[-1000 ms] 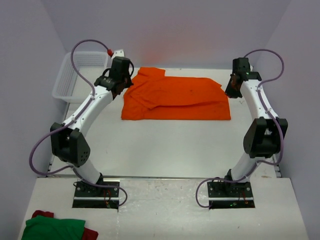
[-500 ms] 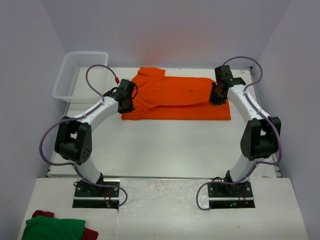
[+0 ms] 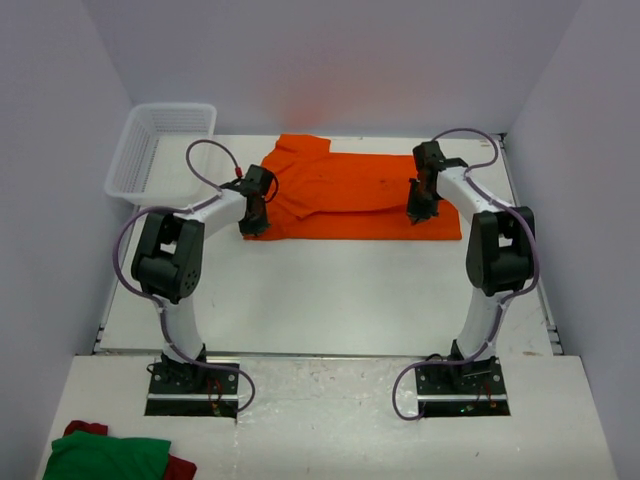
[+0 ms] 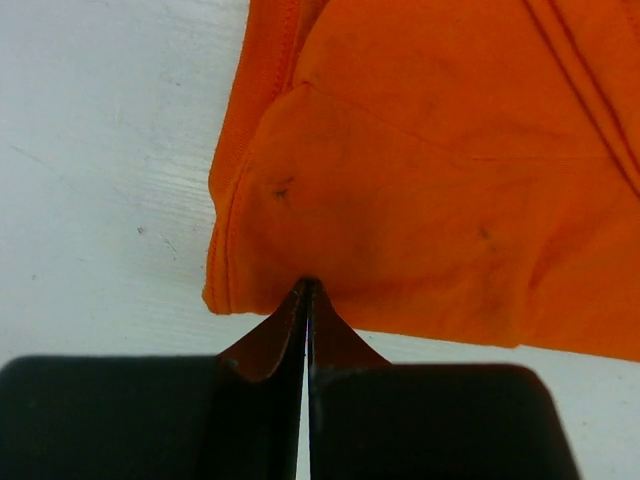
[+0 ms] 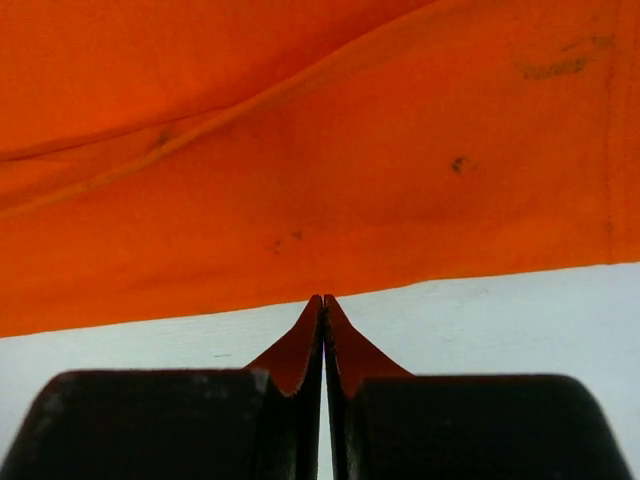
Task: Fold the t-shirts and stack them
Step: Fold the flattened tshirt in 1/3 of the way
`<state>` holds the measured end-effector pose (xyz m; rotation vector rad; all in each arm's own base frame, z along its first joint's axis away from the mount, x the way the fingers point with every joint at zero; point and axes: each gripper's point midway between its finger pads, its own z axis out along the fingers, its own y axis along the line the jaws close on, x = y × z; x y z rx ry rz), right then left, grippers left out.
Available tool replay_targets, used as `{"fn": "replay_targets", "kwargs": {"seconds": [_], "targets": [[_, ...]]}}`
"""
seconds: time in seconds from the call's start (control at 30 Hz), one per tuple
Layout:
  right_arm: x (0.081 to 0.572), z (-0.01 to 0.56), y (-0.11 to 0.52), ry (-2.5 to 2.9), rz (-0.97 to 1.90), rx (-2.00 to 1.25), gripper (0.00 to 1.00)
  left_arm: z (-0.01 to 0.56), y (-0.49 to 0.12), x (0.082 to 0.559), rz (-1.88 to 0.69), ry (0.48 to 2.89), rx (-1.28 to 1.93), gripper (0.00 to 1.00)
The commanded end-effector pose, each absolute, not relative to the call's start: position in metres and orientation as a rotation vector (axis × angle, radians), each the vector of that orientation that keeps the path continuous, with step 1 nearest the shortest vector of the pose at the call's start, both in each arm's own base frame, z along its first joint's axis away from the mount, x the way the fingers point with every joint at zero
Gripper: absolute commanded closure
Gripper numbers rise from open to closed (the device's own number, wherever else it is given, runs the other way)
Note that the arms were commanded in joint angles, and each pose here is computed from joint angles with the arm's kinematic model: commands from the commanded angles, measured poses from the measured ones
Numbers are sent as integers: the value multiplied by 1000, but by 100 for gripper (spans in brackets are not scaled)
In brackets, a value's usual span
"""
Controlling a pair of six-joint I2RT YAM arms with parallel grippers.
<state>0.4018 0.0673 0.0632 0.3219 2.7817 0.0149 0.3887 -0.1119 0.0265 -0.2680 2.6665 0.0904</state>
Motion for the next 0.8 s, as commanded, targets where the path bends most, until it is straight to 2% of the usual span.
{"fn": "replay_targets", "kwargs": {"seconds": [0.0,0.37,0.6,0.77], "targets": [[421,71,81,2746,93,285,100,37,-114,409,43,2616,-295,100],[420,42,81,2835,39,328,100,22,-81,395,183,2659,-388,100],[410,36,92,2881,102,358,100,10,-80,393,132,2714,-435,100],[406,36,91,2884,99,375,100,1,-62,375,269,2786,-547,100]]}}
